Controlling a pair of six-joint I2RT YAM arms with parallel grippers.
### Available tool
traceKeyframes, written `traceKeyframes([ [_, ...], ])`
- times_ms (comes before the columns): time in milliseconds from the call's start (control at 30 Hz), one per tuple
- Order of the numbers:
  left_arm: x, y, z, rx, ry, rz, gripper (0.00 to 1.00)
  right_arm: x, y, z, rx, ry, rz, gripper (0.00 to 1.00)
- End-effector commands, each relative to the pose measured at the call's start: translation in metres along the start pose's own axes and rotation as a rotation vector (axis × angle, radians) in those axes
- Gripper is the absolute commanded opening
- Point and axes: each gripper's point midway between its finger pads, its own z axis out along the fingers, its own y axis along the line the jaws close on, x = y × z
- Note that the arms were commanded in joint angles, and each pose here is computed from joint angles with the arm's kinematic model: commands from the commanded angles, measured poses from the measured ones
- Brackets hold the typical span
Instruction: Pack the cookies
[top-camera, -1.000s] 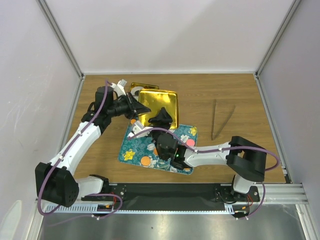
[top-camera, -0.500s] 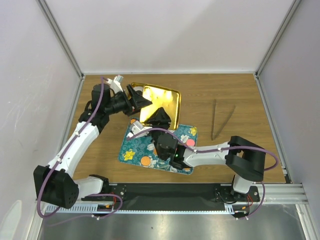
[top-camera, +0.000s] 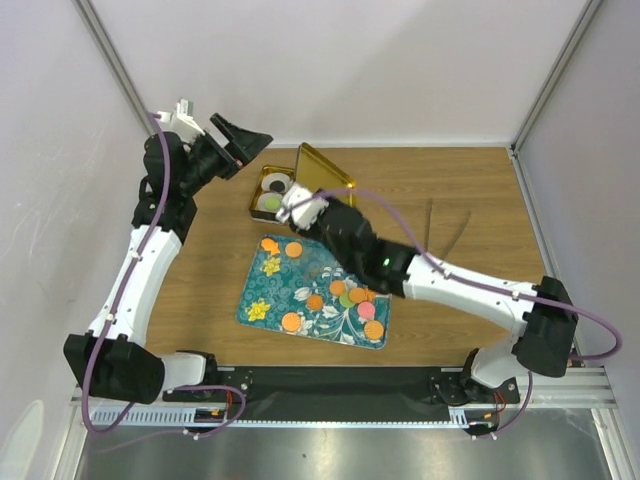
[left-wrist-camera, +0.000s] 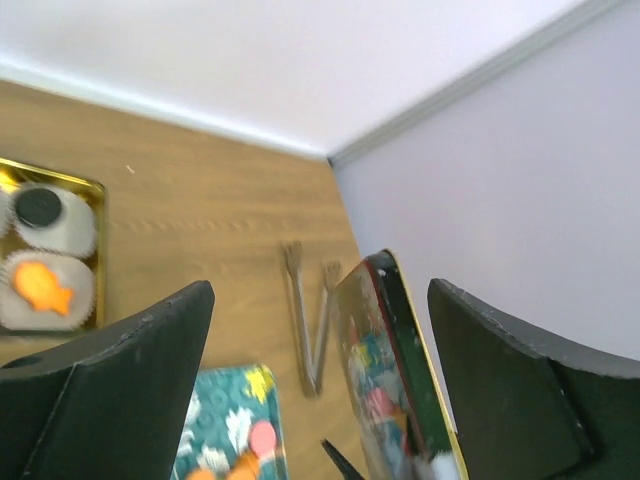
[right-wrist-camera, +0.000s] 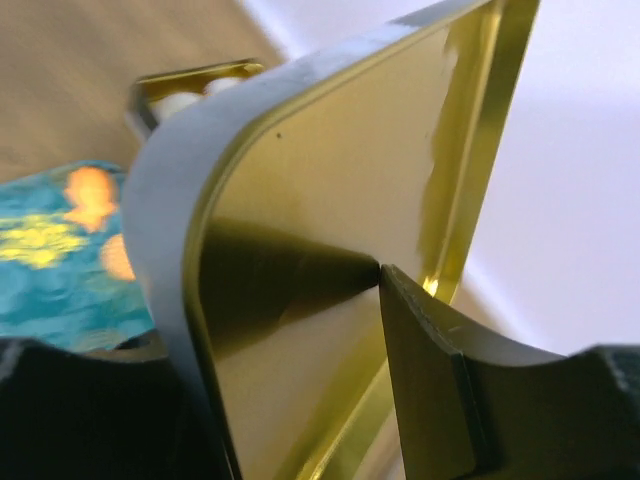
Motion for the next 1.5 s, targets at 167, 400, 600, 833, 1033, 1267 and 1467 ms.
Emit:
traceKeyframes([
  [167,-0.039,0.045,0.017,-0.162,-0.153,0.089,0.94,-0.047,-0.009,-0.005,-0.546,-0.097,0.604,0.02],
  [400,-0.051,0.093,0.026,-0.273,-0.175,0.132,0.95,-0.057,-0.05,0.036,-0.829,-0.236,1.027,0.03],
  [600,-0.051,0.119,0.036,-0.312,-0.175,0.178,0.96,-0.042,-0.088,0.082,-0.933,-0.318,1.392,0.04],
  [833,-0.054,0.148,0.057,-0.36,-0.163,0.233,0.97,-0.007,-0.087,0.145,-1.054,-0.426,1.712,0.06],
  [1033,-0.041,0.196,0.071,-0.484,-0.103,0.242,0.97,0.028,-0.058,0.191,-1.061,-0.436,1.848,0.06],
  [1267,-0.018,0.228,0.084,-0.511,-0.043,0.218,0.97,0.043,-0.03,0.221,-1.036,-0.451,1.919,0.07],
  [1467,0.003,0.254,0.087,-0.547,0.014,0.214,0.97,0.044,-0.005,0.242,-1.003,-0.407,1.948,0.08],
])
